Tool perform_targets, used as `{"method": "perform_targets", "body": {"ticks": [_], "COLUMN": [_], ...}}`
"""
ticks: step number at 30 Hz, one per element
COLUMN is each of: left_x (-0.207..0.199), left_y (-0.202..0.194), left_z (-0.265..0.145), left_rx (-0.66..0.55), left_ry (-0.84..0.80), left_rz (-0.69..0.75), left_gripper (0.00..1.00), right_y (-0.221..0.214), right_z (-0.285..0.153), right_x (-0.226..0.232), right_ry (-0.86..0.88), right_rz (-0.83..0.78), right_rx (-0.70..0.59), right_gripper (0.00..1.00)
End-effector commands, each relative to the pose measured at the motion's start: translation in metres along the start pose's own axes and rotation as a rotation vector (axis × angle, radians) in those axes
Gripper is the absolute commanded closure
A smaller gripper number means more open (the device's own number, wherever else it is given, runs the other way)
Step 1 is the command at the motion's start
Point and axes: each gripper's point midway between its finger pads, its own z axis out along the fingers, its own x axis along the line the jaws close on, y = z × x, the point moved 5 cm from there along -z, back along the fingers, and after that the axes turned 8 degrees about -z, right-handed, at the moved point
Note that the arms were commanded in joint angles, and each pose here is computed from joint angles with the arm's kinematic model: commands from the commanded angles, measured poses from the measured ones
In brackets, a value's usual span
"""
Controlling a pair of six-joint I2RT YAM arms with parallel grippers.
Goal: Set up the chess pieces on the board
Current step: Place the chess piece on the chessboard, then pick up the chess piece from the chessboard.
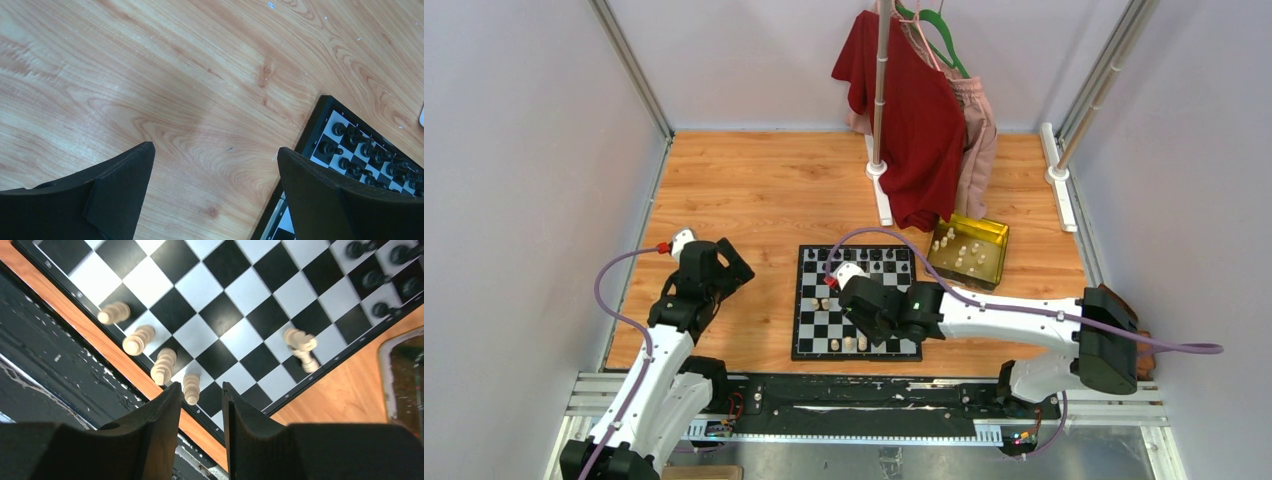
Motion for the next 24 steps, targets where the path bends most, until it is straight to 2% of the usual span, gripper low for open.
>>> {"method": "perform_targets", "body": {"ticks": [1, 8, 13, 24], "left_x": [0.000, 0.001, 0.002, 0.002], "left_y": [0.001, 0.000, -0.001, -0.004], "left_z": [0.000, 0.001, 0.003, 0.008], "left_rx": [-0.006, -0.008, -0.005, 0.005], "left_ry": [-0.007, -0.004, -0.003, -0.004], "left_rz": [-0.016, -0.014, -0.012, -0.012], "left_gripper": [0.00, 0.00, 0.00, 0.00], "right_y": [0.021, 0.018, 0.011, 0.002], "right_z": [-0.021, -0.008, 0.005, 0.035], "right_x": [-0.018, -0.065, -0.086, -0.095], "right_ry": [-0.084, -0.146, -0.174, -0.141], "right_rz": [-0.012, 0.103, 0.161, 0.222], "right_rx": [-0.067, -0.038, -0.007, 0.050], "right_gripper": [0.59, 0.57, 0.51, 0.51]}}
